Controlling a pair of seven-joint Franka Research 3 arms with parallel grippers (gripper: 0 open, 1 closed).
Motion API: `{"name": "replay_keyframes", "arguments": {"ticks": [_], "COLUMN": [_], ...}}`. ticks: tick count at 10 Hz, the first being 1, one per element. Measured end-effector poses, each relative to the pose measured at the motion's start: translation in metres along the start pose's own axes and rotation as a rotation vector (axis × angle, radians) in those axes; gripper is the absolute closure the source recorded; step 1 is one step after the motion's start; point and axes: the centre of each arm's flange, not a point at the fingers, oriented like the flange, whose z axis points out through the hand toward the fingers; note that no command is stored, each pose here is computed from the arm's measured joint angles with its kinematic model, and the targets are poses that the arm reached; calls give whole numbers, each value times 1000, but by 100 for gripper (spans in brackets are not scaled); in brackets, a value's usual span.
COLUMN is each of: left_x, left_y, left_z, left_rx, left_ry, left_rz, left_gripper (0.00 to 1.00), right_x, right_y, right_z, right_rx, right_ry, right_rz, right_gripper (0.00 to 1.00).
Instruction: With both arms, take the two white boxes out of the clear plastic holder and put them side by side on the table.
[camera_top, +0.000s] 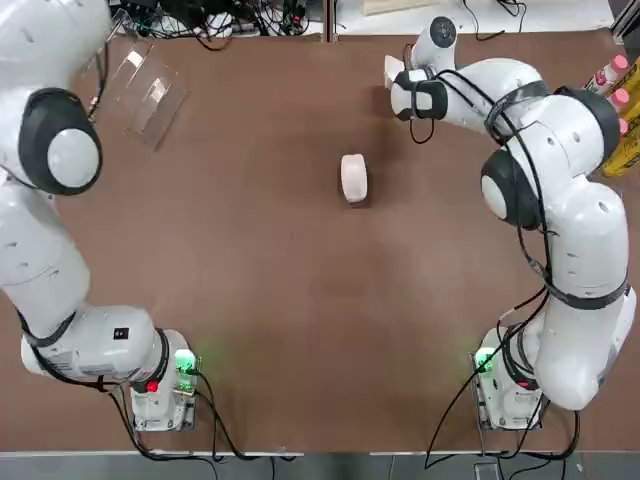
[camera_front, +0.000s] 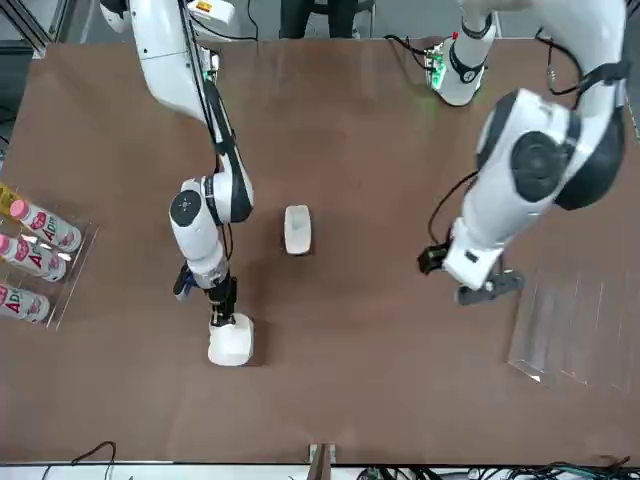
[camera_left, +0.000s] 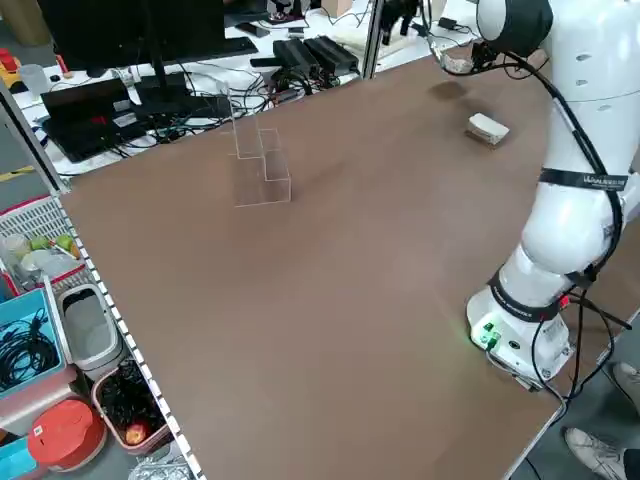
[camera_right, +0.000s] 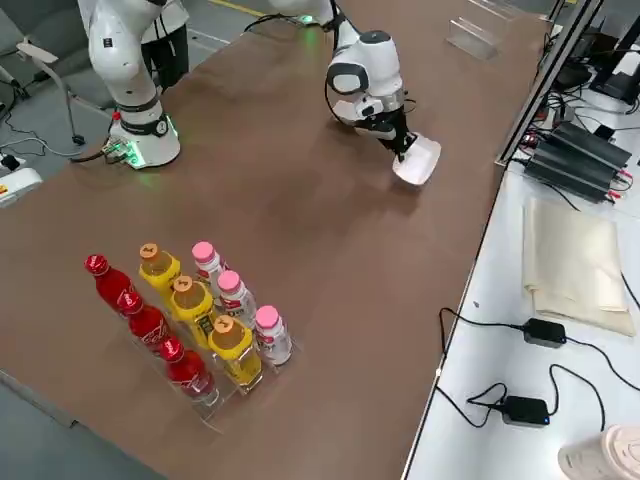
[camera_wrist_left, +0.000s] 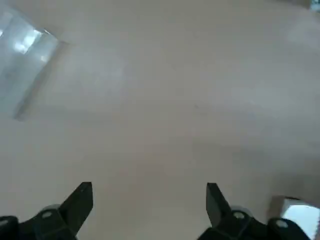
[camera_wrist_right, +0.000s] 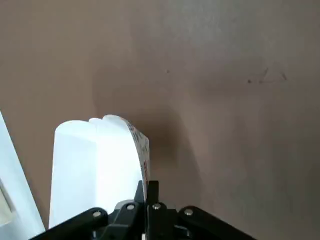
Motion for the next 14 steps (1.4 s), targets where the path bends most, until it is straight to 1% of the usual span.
{"name": "replay_keyframes", "arguments": {"ticks": [1, 2, 3, 5, 7, 9, 11, 12, 14], "left_x": [3, 1, -4, -15, -21, -21, -22, -22, -24], "left_y": [-26, -41, -53, -91, -123, -127, -124, -125, -127], "left_z": [-18, -31, -37, -50, -61, -52, -46, -46, -45], "left_rx": [8, 1, -7, 1, -2, 1, 3, 4, 8], "left_ry": [17, 17, 9, 3, 7, -10, -22, -26, -42], "left_rz": [19, 43, 74, 151, 173, 175, 179, 180, 178], "left_gripper": [0, 0, 0, 0, 0, 0, 0, 0, 0], "right_x": [0, 3, 6, 11, 8, 4, 4, 4, 5], "right_y": [-1, -4, -5, -5, 0, 2, -1, -2, -4], "right_z": [2, 5, 10, 18, 25, 29, 27, 26, 25], "right_rx": [4, 7, 10, 17, 22, 25, 31, 33, 37], "right_ry": [3, 12, 22, 48, 67, 71, 69, 69, 69], "right_rz": [17, 35, 55, 88, 82, 77, 78, 79, 80], "right_gripper": [98, 98, 98, 98, 98, 97, 92, 87, 81]}}
